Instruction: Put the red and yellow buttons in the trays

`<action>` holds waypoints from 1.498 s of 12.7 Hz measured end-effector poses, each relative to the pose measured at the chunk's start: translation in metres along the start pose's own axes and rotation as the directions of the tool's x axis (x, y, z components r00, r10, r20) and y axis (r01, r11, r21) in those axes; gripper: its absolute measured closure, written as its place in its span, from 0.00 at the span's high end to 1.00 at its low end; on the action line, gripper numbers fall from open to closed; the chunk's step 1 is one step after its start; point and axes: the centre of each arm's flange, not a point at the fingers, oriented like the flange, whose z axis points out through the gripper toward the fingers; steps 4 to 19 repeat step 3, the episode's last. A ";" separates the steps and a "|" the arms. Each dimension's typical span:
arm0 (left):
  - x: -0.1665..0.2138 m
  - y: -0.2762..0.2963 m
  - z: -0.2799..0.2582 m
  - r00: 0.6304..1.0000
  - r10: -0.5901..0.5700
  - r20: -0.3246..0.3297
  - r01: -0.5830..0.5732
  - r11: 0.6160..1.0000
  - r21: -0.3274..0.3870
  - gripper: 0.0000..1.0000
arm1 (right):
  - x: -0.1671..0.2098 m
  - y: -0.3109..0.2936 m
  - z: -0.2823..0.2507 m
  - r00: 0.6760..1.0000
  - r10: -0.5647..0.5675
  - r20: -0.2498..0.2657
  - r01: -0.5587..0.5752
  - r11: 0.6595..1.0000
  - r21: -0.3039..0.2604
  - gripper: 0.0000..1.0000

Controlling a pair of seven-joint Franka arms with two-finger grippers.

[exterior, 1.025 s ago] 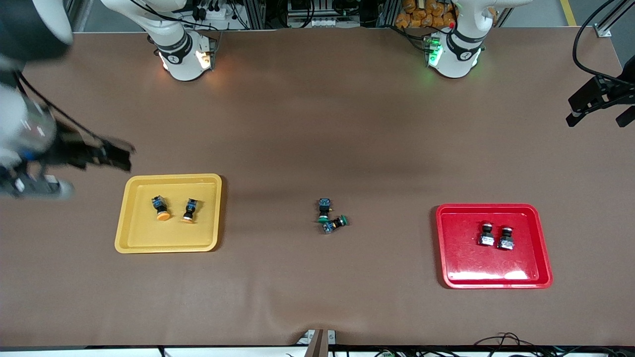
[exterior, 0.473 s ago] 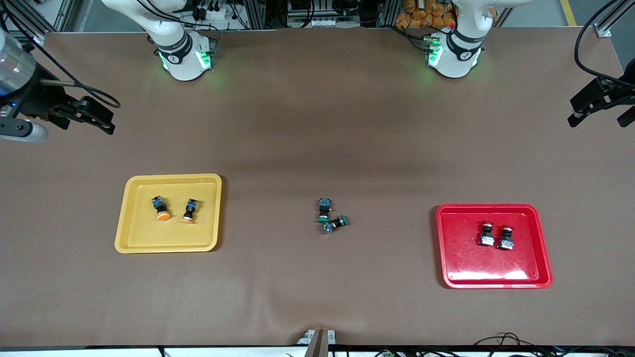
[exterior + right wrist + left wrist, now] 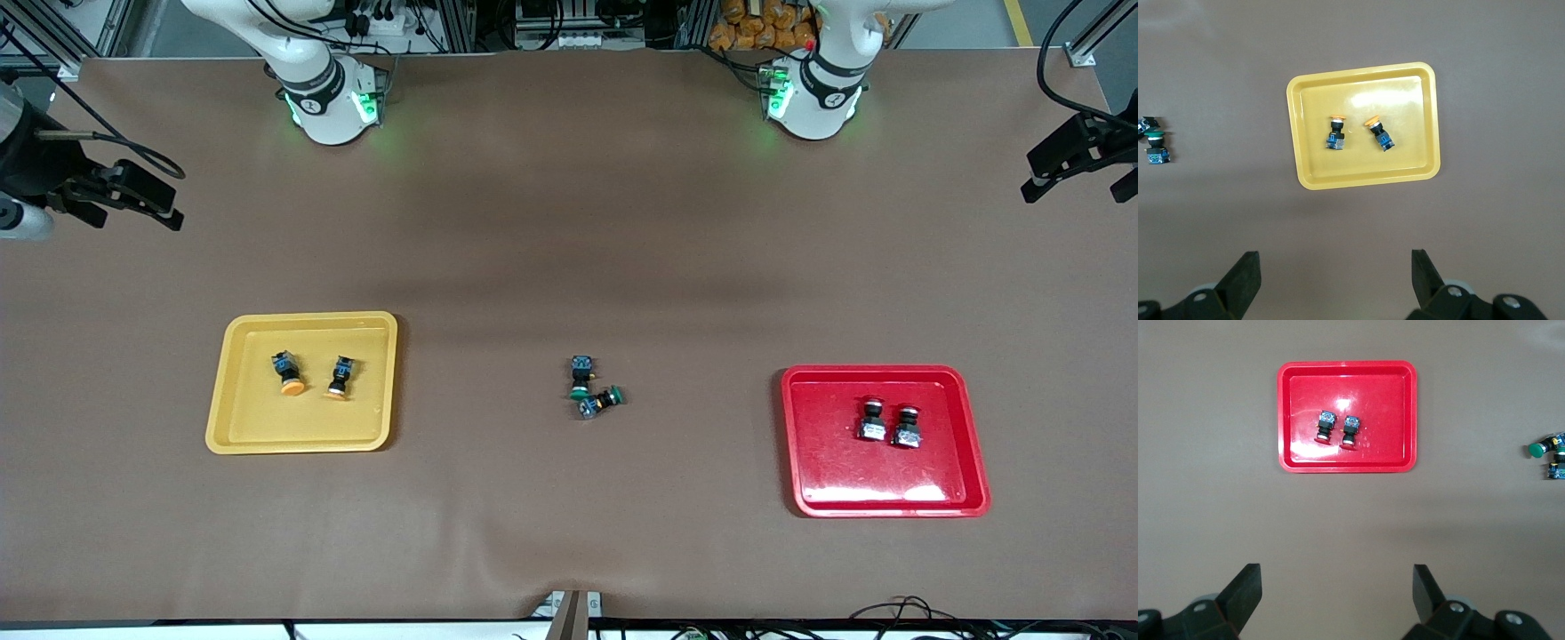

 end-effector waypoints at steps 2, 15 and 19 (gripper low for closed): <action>0.001 0.000 0.001 1.000 0.000 0.003 0.000 1.000 0.000 1.00 | -0.001 -0.003 0.001 0.999 -0.051 -0.001 0.051 0.998 -0.030 1.00; 0.001 0.000 0.002 1.000 0.000 0.003 0.000 1.000 0.000 1.00 | -0.001 -0.005 0.001 0.997 -0.073 -0.001 0.073 0.996 -0.044 1.00; 0.001 0.000 0.002 1.000 0.000 0.003 0.000 1.000 0.000 1.00 | -0.001 -0.005 0.001 0.997 -0.073 -0.001 0.073 0.996 -0.044 1.00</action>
